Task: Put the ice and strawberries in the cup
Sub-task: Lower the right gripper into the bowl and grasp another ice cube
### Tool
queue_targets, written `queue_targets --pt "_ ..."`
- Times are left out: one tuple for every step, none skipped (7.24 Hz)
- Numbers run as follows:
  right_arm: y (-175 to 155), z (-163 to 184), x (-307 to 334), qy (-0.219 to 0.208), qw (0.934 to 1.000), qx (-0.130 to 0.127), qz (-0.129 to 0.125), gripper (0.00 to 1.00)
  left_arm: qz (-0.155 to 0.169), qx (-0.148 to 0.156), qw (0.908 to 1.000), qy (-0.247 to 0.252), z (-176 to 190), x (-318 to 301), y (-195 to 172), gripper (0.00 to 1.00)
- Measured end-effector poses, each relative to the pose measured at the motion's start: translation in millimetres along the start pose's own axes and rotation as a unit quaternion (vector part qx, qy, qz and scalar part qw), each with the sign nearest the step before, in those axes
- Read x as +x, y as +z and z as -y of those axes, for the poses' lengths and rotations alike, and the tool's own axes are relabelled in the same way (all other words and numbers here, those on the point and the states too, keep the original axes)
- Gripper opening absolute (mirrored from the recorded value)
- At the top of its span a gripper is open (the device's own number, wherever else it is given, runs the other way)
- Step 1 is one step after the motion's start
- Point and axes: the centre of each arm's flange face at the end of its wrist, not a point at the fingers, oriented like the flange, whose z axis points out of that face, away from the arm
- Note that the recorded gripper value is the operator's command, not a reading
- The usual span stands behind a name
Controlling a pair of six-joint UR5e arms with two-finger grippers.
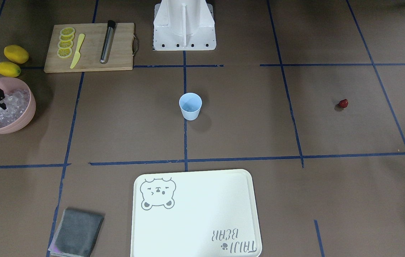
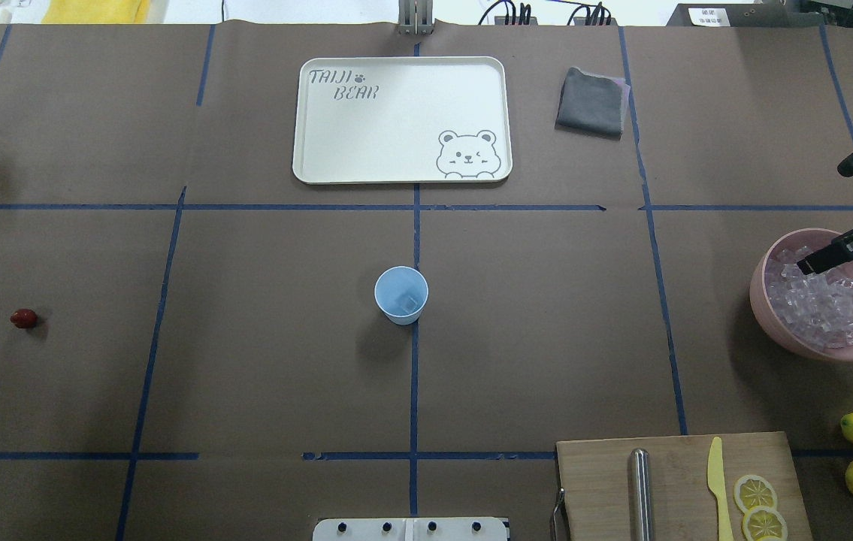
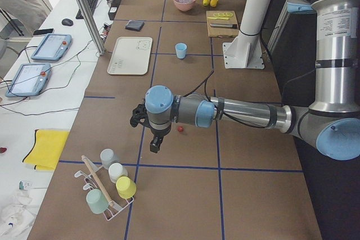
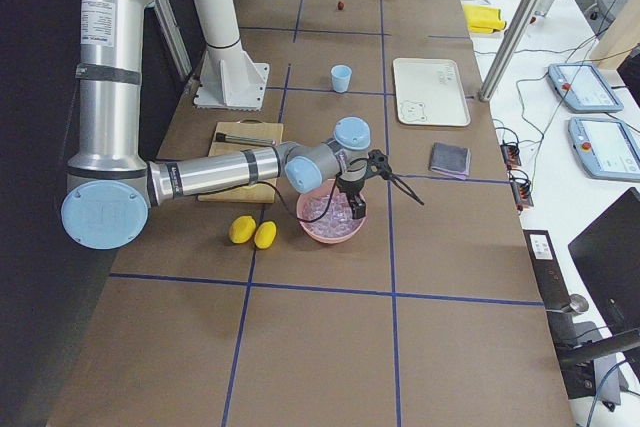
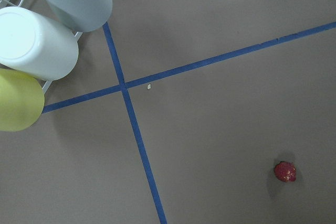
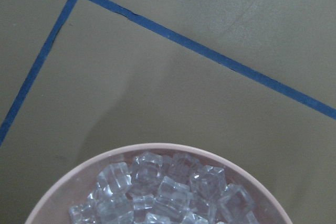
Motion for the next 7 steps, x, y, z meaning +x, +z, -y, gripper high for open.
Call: queue_targets --pt "3.4 -0.2 -4.7 0.008 1.0 -0.002 -0.001 0.97 0.0 0.0 1.0 0.0 0.1 0.2 -0.2 1.0" --pt "4.8 -0.5 -8.2 0.014 0.9999 -0.002 -0.001 0.94 0.0 0.001 1.0 0.001 0.3 0.6 -0.6 1.0" --pt "6.5 -2.1 -10.3 0.018 0.9998 -0.004 -0.001 0.94 0.0 0.001 1.0 0.001 0.5 1.2 -0.9 1.0" --pt "8.9 -4.9 -11.1 0.02 0.9998 -0.007 -0.002 0.94 0.0 0.001 1.0 0.002 0.6 1.4 -0.9 1.0" --pt "11.8 -7.6 -11.9 0.02 0.9997 -0.011 -0.003 0.94 0.0 0.001 1.0 0.002 0.6 1.5 -1.1 1.0" --pt "14.8 -10.4 -12.7 0.019 0.9997 -0.015 -0.003 0.92 0.0 0.001 1.0 0.002 0.6 1.6 -1.1 1.0" --pt "17.5 -13.5 -12.8 0.019 0.9996 -0.019 -0.003 0.66 0.0 0.001 1.0 0.002 0.7 1.7 -1.0 1.0"
